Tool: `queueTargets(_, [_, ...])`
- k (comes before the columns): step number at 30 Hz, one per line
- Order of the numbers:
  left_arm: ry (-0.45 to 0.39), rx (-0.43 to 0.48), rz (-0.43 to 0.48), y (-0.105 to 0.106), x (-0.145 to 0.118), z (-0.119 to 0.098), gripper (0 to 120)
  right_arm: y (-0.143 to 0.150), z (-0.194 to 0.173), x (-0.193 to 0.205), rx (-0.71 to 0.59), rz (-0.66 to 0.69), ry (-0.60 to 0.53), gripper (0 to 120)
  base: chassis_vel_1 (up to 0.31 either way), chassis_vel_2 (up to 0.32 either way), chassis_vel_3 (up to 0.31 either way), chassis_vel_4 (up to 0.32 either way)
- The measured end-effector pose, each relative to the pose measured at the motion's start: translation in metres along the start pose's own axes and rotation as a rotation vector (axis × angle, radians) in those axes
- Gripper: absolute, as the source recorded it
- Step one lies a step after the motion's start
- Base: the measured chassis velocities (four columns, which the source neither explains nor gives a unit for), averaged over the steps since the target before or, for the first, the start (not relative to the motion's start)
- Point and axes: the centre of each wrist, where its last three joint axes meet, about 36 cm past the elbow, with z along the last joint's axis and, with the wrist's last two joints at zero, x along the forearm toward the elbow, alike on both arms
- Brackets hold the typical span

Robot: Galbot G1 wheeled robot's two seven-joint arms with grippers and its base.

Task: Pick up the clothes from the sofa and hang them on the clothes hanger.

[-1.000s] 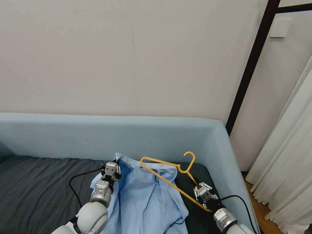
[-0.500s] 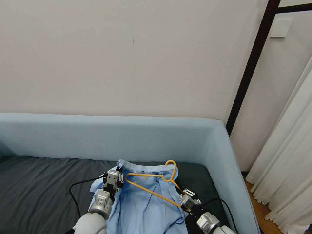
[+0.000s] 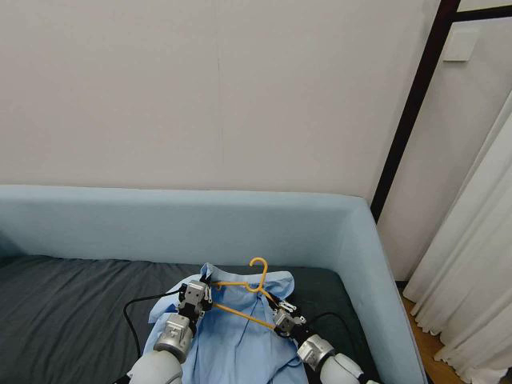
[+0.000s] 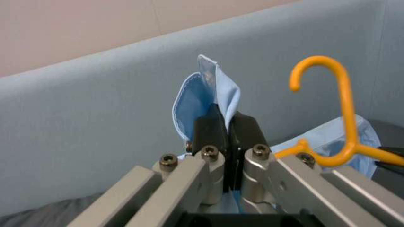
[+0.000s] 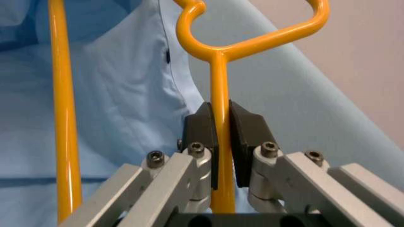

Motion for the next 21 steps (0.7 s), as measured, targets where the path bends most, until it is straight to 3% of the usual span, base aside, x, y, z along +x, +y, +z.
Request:
queueTargets(10, [-0.005,0.011,0.069,-0.01,0.028,0.006,0,-0.001,0.0,-0.03,0.096,-0.012,-0.052,5,0.0,0.0,0.0,0.0])
queueTargets(21, [-0.01,-0.049,0.104,-0.01,0.049,0.025,0,-0.004,-0.01,-0.041,0.169,-0.001,-0.128,5,0.0,0.0,0.0,0.0])
